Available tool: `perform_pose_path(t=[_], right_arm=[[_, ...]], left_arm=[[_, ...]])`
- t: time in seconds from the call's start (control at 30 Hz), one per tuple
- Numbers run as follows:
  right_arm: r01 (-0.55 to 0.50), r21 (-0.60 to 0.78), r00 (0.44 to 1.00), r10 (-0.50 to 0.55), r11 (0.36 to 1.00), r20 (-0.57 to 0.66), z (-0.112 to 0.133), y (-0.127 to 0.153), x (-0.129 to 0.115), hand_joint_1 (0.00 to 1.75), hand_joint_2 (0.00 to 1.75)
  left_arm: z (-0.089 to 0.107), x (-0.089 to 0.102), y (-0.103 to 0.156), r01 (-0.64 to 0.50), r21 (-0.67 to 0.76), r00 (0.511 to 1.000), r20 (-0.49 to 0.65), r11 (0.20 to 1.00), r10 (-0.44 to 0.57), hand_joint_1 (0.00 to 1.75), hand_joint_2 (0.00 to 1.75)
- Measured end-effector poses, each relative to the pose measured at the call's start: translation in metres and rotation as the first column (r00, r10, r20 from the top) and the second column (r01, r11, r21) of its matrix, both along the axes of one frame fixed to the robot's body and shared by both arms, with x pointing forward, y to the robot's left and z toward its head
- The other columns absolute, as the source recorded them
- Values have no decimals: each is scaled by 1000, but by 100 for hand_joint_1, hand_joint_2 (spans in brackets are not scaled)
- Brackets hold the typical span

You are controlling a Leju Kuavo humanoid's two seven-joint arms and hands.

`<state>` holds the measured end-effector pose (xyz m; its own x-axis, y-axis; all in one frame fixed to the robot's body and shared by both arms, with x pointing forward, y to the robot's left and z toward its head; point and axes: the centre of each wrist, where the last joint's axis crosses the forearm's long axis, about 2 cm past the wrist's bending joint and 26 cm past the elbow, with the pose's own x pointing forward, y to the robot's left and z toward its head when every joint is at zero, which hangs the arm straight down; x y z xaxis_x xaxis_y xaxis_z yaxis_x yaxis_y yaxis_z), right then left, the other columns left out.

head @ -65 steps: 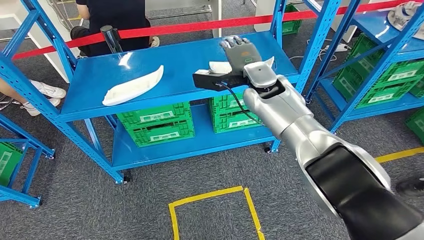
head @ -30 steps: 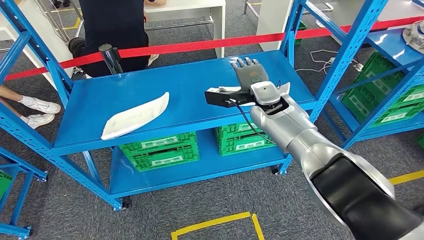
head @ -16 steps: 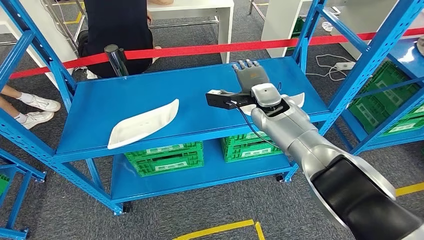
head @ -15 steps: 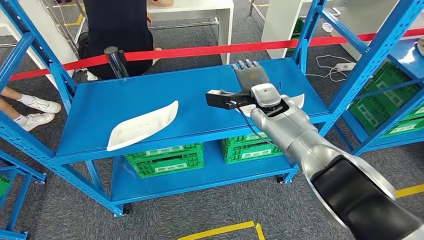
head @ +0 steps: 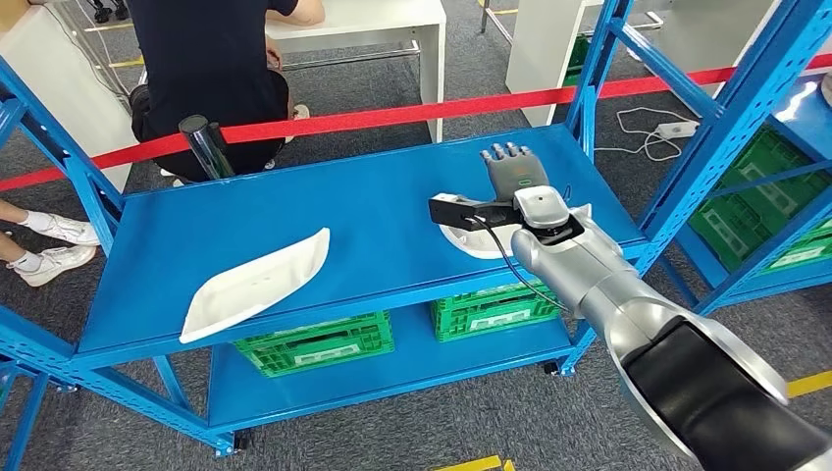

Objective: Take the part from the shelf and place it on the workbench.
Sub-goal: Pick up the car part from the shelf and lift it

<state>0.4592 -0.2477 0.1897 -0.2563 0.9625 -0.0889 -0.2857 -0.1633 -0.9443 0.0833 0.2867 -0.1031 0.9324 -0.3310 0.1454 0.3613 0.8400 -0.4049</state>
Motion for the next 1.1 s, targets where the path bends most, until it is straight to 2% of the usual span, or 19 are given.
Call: perform_pose_path(t=[0.23, 0.4, 0.57, 1.0, 1.1], right_arm=[[45, -4, 999, -45, 999, -15, -17, -24, -7, 0, 0], [74, 6, 995, -74, 997, -65, -50, -47, -27, 0, 0], [84, 19, 990, -81, 996, -114, -79, -54, -49, 0, 0], [90, 23, 988, -87, 996, -125, -85, -62, -57, 0, 0], [91, 53, 986, -82, 994, -147, -86, -61, -59, 0, 131]], left_arm=[[1, 3, -2, 3, -3, 1000, 2, 1000, -3, 0, 0], [0, 2, -4, -2, -7, 1000, -1, 1000, 2, 0, 0], [0, 1, -5, 0, -7, 1000, -4, 1000, 0, 0, 0], [0, 1, -4, -4, -7, 1000, -4, 1000, 4, 0, 0], [0, 1, -5, -4, -7, 1000, -3, 1000, 4, 0, 0]])
